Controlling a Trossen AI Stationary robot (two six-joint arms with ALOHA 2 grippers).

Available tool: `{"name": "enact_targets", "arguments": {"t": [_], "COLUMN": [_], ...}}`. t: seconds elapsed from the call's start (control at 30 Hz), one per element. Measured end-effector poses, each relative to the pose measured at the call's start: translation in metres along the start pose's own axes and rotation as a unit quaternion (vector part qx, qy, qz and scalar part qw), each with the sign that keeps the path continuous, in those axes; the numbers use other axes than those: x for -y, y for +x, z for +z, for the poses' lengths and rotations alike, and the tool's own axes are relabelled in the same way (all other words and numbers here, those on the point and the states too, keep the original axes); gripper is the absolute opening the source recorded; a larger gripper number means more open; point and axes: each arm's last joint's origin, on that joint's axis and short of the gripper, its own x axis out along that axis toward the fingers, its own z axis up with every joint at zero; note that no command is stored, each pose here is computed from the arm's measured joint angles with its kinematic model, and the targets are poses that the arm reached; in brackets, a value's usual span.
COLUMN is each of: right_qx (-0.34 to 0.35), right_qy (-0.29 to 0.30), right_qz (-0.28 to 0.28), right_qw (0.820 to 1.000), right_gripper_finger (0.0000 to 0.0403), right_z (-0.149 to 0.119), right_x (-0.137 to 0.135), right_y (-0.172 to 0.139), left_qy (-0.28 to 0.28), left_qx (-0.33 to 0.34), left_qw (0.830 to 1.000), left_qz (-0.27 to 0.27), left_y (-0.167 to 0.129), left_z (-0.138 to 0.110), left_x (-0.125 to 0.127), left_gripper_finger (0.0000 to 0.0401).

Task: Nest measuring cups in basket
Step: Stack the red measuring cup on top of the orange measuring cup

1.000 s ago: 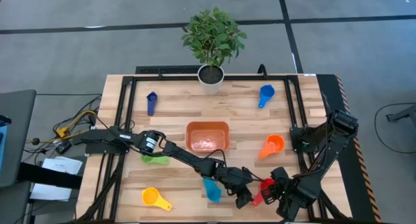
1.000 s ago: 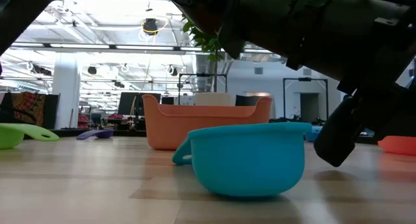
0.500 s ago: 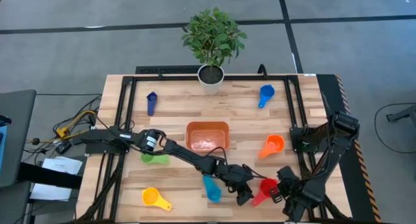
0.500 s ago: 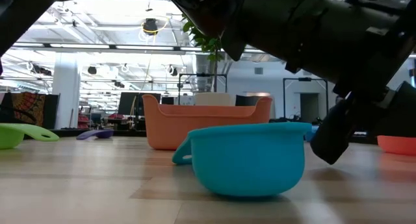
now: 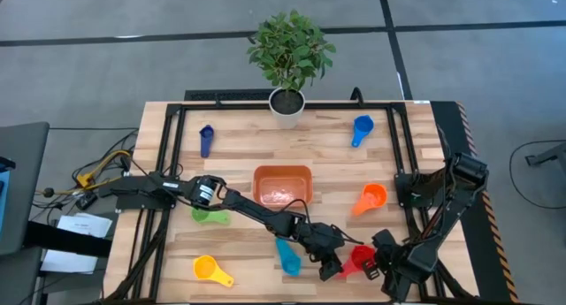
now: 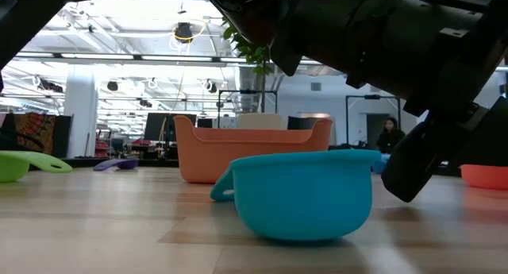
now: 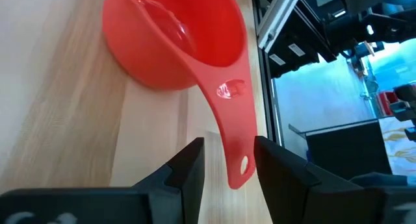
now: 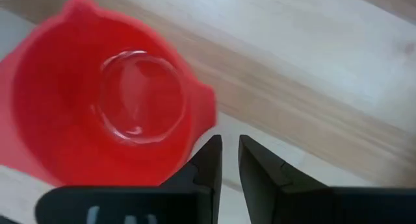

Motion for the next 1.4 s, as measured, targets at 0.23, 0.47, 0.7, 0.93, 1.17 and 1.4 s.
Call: {"name": "enact_targets", "arguments": {"t": [0.23, 0.47, 0.7, 0.93, 1.17, 1.4], "right_qx": [0.007, 0.016, 0.018, 0.018, 0.024, 0.06], "right_qy": [0.004, 0.008, 0.006, 0.005, 0.001, -0.003], "right_qz": [0.015, 0.049, 0.05, 0.05, 0.079, 0.108], "right_qw": [1.0, 0.999, 0.999, 0.999, 0.997, 0.992], "right_gripper_finger": [0.0075, 0.0075, 0.0075, 0.0075, 0.0075, 0.0075], "right_z": [0.004, 0.008, 0.009, 0.009, 0.009, 0.02], "right_x": [-0.005, -0.014, -0.015, -0.015, -0.011, 0.005], "right_y": [0.001, 0.002, 0.002, 0.002, -0.015, -0.08], "left_qy": [0.019, 0.03, 0.036, 0.034, 0.015, -0.048], "left_qx": [-0.007, -0.017, -0.027, -0.037, -0.044, -0.028], "left_qw": [1.0, 0.999, 0.999, 0.999, 0.999, 0.997], "left_qz": [-0.005, -0.014, -0.017, -0.008, -0.02, -0.045], "left_y": [0.0, 0.0, 0.0, 0.0, -0.002, -0.016], "left_z": [-0.001, -0.001, -0.002, -0.004, 0.0, 0.026], "left_x": [0.0, 0.001, 0.0, -0.001, -0.004, 0.001], "left_gripper_finger": [0.0122, 0.0121, 0.0075, 0.0007, 0.0002, 0.0001]}}
